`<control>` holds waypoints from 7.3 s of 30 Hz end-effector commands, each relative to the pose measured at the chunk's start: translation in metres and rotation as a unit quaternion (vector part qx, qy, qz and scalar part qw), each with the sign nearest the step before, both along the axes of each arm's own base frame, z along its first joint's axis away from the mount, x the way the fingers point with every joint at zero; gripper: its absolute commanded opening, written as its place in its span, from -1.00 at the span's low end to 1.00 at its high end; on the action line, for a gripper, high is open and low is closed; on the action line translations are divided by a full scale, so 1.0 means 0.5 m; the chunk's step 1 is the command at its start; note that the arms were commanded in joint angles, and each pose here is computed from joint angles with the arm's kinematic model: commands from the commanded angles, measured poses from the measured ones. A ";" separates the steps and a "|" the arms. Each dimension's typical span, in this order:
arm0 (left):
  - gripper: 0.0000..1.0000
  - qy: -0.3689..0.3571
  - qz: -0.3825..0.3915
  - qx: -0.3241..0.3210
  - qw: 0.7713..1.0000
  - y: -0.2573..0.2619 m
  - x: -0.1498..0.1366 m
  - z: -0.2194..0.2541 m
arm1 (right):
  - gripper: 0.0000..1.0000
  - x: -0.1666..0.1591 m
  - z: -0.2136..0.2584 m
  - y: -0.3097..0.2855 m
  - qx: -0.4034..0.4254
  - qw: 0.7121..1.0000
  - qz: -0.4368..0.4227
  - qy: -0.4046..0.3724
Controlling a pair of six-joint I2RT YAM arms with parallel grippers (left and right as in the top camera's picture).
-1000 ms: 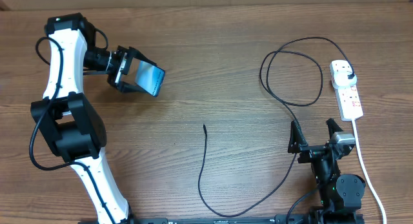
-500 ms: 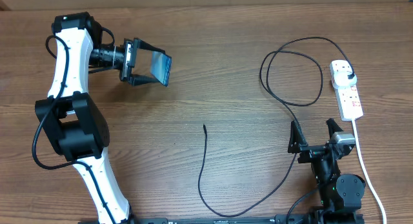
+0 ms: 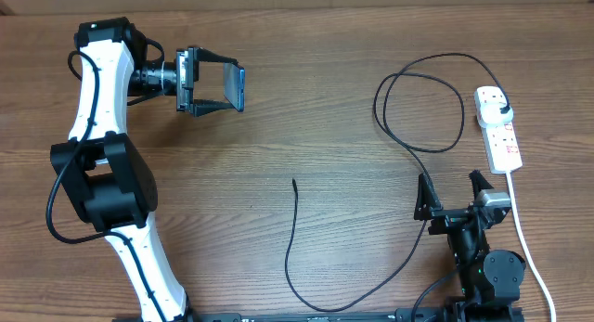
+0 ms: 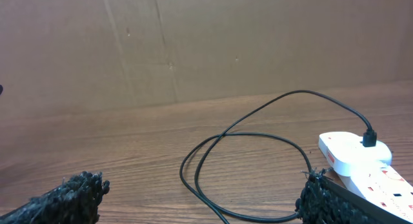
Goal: Plug charger to phone and switch on socket
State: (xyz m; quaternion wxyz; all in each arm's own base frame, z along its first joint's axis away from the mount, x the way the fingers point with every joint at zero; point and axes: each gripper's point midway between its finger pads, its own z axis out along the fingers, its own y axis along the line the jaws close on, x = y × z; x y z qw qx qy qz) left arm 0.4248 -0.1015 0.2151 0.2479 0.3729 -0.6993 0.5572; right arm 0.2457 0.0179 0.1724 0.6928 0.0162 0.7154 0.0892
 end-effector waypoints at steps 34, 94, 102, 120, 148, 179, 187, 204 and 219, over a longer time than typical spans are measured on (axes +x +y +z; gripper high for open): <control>-0.91 -0.026 0.003 -0.025 0.999 -0.007 0.009 0.032 | 1.00 0.000 -0.003 -0.001 -0.002 1.000 -0.003 -0.003; -0.92 -0.026 0.000 -0.014 1.000 -0.006 0.007 0.025 | 1.00 0.000 -0.003 -0.001 -0.002 1.000 -0.002 -0.003; -0.92 -0.030 -0.002 -0.014 0.999 -0.007 0.006 0.024 | 1.00 0.000 0.011 -0.001 0.000 1.000 -0.002 -0.017; -0.92 -0.030 -0.001 -0.014 0.999 -0.006 0.006 0.024 | 1.00 -0.023 0.070 0.032 0.002 0.999 0.046 -0.013; -0.92 -0.029 -0.003 -0.011 1.000 -0.006 0.006 0.022 | 1.00 0.120 0.229 0.143 0.095 0.927 0.200 0.303; -0.92 0.140 -0.036 0.217 0.965 -0.024 -0.050 -0.118 | 0.99 0.214 0.075 0.226 0.312 0.764 0.239 0.511; -0.91 0.145 -0.042 0.226 0.962 -0.097 -0.044 -0.125 | 0.92 0.204 0.072 0.251 0.315 0.754 0.240 0.524; -0.92 0.163 -0.043 0.234 0.957 -0.265 -0.049 -0.130 | 0.92 0.197 0.045 0.314 0.260 0.773 0.219 0.536; -0.92 0.183 -0.059 0.233 0.953 -0.377 -0.087 -0.125 | 0.91 0.196 0.034 0.309 0.248 0.778 0.202 0.540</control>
